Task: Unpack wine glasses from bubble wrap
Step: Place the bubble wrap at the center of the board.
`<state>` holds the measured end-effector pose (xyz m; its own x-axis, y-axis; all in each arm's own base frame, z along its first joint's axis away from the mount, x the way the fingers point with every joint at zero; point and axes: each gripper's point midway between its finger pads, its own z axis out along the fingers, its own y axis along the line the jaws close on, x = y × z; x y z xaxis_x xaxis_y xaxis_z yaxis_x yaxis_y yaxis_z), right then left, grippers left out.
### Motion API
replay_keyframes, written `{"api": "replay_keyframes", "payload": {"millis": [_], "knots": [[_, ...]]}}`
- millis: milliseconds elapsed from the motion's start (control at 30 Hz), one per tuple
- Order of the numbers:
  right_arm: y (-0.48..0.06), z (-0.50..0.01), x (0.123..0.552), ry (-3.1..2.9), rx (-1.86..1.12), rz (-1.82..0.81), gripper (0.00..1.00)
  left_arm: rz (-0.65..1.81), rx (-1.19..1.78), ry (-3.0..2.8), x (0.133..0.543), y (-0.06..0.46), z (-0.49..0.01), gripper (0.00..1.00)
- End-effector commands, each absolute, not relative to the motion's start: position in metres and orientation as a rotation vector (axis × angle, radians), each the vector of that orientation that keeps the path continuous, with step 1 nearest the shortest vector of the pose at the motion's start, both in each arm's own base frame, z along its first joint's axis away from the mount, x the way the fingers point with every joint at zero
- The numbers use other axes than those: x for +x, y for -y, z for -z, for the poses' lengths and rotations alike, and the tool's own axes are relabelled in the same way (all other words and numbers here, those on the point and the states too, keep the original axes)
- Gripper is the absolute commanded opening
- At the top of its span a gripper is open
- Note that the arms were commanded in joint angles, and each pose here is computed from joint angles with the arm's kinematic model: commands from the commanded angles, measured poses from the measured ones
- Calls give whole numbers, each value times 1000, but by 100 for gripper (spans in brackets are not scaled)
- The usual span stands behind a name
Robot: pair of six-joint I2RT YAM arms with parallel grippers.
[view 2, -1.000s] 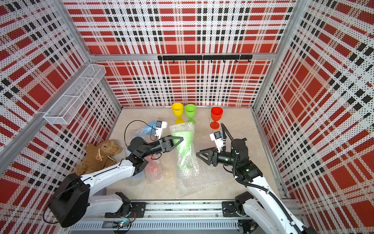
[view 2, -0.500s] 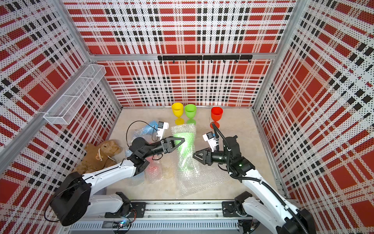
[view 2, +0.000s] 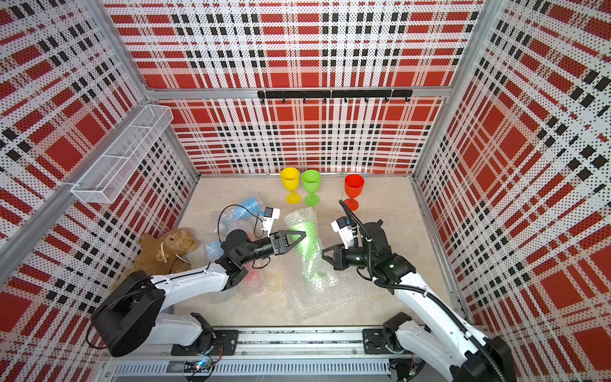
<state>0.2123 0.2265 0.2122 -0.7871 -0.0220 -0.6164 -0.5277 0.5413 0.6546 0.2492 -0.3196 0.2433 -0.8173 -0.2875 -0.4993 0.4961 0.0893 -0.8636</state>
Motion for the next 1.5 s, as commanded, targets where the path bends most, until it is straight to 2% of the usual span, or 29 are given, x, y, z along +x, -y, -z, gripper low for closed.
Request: {"api": "replay_keyframes", "payload": {"millis": [0, 167, 400, 500, 600, 700, 833, 967, 1100, 1267, 1467], "knots": [[-202, -194, 209, -2375, -434, -976, 0, 1795, 201, -1899, 244, 325, -215, 98], [-182, -159, 204, -2582, -421, -799, 0, 1669, 67, -2067, 260, 311, -168, 98], [-189, -129, 212, -2703, -405, -785, 0, 1426, -25, -2251, 274, 284, -126, 98], [-191, -132, 214, -2718, -421, -777, 0, 1305, 46, -2322, 272, 288, -119, 100], [-194, -135, 211, -2724, -441, -796, 0, 1161, 168, -2377, 266, 302, -121, 97], [-192, -132, 210, -2756, -450, -758, 1, 1121, 248, -2394, 256, 320, -128, 95], [-189, -125, 213, -2775, -445, -719, 12, 1110, 269, -2410, 249, 330, -126, 93], [-194, -119, 215, -2771, -419, -752, 35, 1112, 269, -2433, 245, 333, -114, 93], [-189, -120, 219, -2743, -382, -714, 45, 1120, 254, -2447, 242, 331, -105, 92], [-177, -115, 220, -2736, -332, -636, 44, 1136, 272, -2458, 239, 335, -101, 88], [-182, -126, 227, -2666, -308, -681, 31, 1129, 355, -2488, 230, 354, -96, 85]]}}
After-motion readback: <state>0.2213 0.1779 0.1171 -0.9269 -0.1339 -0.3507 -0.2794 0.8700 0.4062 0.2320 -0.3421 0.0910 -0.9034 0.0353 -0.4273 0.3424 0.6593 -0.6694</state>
